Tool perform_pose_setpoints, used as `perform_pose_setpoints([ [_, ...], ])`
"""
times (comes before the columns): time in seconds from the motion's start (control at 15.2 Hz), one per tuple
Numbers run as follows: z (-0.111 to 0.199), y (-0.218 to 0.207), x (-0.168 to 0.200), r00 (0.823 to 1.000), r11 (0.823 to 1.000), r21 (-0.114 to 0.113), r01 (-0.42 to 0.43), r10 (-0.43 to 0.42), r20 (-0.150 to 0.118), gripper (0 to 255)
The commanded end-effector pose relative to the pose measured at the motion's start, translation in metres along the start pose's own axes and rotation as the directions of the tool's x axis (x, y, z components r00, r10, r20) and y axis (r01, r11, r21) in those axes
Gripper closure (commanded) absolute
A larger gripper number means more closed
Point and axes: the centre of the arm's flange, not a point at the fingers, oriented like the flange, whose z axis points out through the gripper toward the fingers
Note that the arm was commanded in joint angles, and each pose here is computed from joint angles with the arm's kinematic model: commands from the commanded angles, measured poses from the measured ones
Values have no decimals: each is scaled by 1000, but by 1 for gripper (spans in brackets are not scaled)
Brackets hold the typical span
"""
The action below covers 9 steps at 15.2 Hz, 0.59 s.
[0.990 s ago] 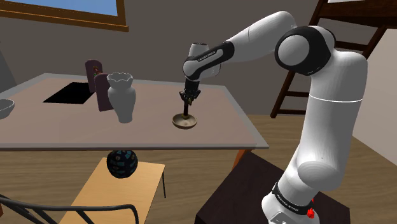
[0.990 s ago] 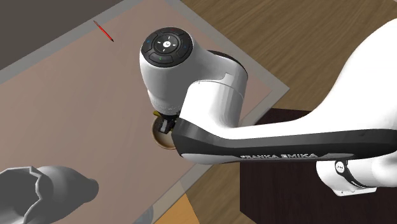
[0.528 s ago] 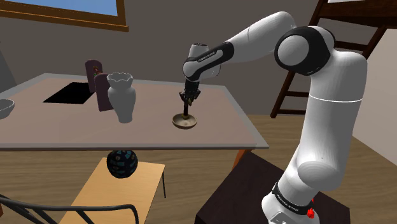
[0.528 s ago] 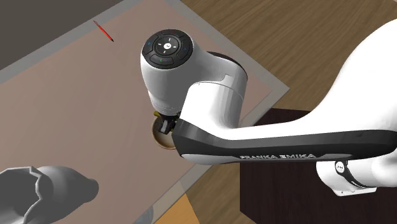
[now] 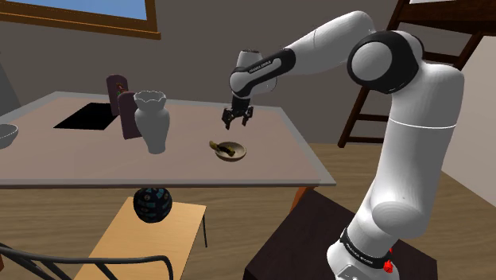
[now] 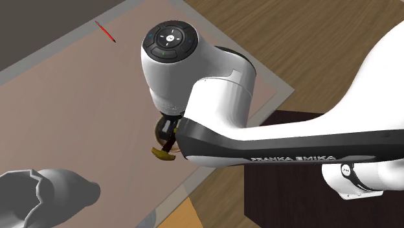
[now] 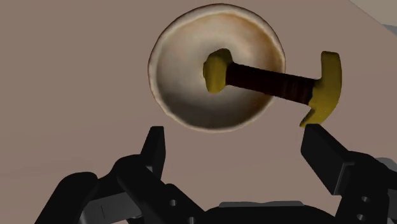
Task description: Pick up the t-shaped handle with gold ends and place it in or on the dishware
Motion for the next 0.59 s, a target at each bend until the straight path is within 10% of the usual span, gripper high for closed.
perform_pose_setpoints([
  [0.0,-23,0,1,1000,1000,0,0,0,0,0],
  [0.53,-34,0,1,1000,1000,0,0,0,0,0],
])
